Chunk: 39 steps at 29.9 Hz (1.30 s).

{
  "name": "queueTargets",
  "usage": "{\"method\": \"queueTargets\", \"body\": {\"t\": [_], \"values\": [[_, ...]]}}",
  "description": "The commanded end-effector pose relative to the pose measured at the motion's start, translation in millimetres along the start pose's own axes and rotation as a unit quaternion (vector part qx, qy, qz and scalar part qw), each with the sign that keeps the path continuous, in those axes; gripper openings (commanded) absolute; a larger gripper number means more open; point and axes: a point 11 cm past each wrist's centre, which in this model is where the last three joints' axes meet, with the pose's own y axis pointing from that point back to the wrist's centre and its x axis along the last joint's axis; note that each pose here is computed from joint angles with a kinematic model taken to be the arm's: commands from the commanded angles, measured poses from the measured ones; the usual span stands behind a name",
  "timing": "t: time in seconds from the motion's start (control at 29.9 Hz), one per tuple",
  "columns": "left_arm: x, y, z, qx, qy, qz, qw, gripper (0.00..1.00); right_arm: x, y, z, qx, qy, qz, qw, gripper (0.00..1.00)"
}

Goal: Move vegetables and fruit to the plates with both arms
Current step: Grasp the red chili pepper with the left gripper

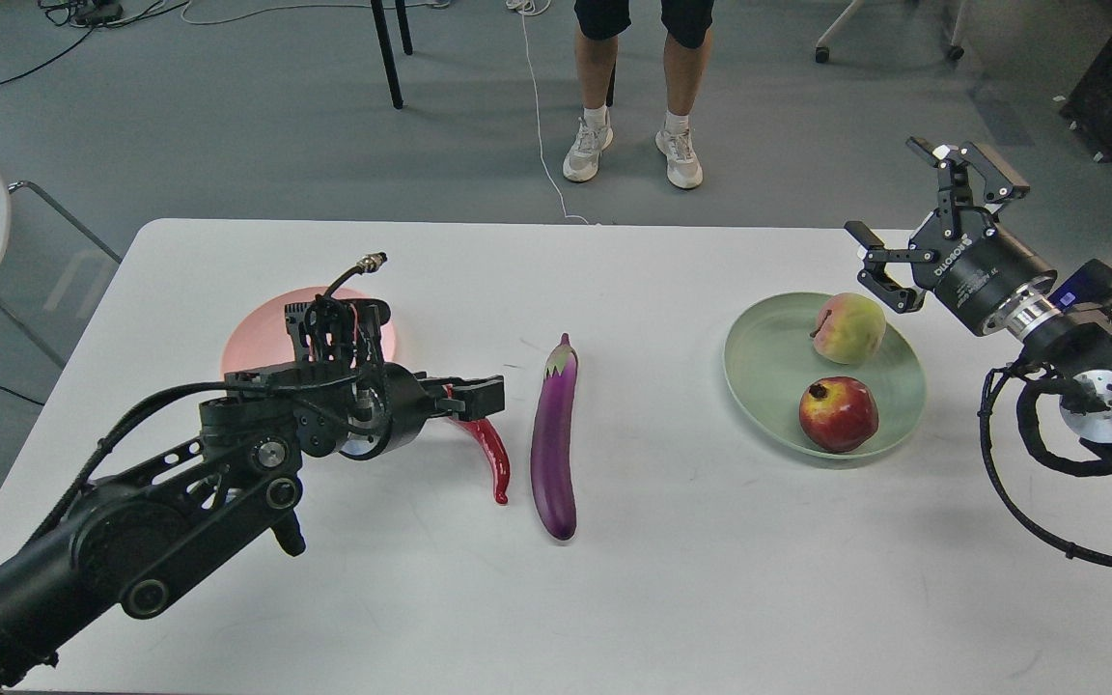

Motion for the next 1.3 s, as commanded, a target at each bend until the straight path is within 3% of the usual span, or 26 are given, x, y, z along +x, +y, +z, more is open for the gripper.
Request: {"method": "queueTargets", "body": {"t": [0.0, 0.37, 1.27], "values": [[-5.7, -7.2, -5.4, 0.013, 0.007, -0.010, 1.000, 0.98, -0.8, 0.1, 0.8, 0.000, -0.002, -0.001, 1.000, 0.98], [-14.0, -15.2, -25.5, 0.042, 0.021, -0.027, 0.999, 0.98, 2.3, 4.6, 4.1, -0.004, -0.003, 0.003, 1.000, 0.98], [-3.1, -34.8, -17.2, 0.047, 0.039, -0.032, 0.998, 0.95, 5.2, 9.5, 9.9, -0.010, -0.006, 0.008, 1.000, 0.98]]}}
